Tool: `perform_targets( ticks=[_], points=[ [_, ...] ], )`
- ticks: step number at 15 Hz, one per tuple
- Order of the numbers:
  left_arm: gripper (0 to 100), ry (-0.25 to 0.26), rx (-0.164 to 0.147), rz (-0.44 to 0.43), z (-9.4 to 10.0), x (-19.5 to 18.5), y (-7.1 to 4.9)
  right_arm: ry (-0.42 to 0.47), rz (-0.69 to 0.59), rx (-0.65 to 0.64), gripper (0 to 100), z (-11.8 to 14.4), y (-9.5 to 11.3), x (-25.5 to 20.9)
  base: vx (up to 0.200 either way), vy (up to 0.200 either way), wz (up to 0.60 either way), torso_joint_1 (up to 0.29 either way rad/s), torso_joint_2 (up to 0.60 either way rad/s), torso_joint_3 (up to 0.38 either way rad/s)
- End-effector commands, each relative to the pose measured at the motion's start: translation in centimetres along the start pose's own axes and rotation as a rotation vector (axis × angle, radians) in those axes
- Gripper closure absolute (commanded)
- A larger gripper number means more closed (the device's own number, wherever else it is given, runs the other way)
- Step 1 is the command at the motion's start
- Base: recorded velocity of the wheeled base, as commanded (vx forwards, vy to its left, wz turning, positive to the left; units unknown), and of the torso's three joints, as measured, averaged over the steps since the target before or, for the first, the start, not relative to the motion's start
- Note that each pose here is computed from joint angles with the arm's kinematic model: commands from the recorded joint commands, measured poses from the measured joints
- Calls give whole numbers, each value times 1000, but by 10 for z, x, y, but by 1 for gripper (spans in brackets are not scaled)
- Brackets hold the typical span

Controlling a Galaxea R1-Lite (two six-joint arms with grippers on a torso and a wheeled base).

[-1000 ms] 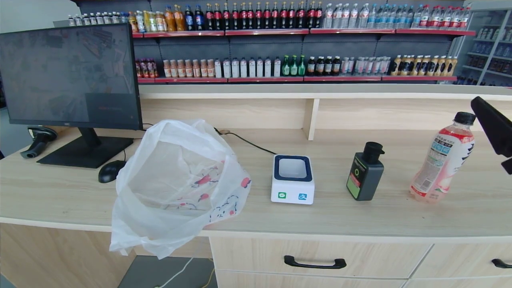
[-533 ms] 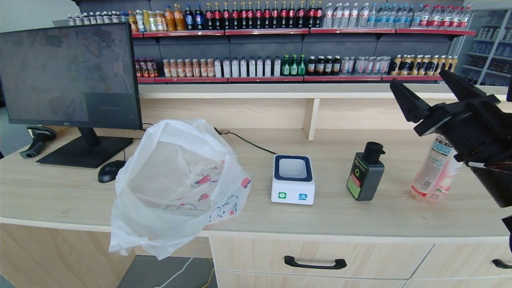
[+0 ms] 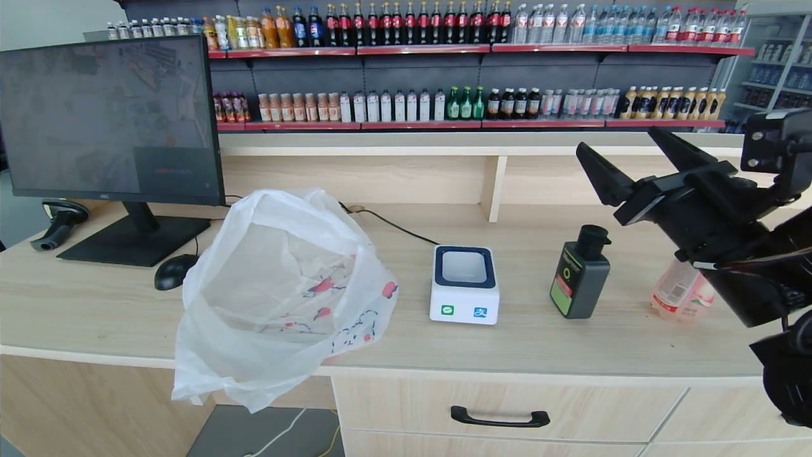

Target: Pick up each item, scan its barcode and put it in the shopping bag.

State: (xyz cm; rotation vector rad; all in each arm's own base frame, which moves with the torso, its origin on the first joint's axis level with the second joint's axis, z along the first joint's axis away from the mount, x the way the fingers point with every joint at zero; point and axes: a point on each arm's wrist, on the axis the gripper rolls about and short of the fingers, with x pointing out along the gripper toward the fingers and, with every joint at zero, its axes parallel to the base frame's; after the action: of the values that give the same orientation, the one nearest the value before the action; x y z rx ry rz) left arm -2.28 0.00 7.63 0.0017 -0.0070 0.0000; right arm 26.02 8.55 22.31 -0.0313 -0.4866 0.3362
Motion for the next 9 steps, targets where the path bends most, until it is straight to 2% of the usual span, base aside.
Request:
perform_targets(
  ticks=[1,7,9],
  points=[
    [0,-1,0,0,0,0,0,65,67,32,0,-10,19,-14,0,0,0,0,0,0],
    [0,-1,0,0,0,0,0,179,118,67,0,-27,34,-36,0,0,0,0,0,0],
    [0,-1,0,0,0,0,0,236,100,111,0,-34,47,-46,0,0,0,0,0,0]
  ],
)
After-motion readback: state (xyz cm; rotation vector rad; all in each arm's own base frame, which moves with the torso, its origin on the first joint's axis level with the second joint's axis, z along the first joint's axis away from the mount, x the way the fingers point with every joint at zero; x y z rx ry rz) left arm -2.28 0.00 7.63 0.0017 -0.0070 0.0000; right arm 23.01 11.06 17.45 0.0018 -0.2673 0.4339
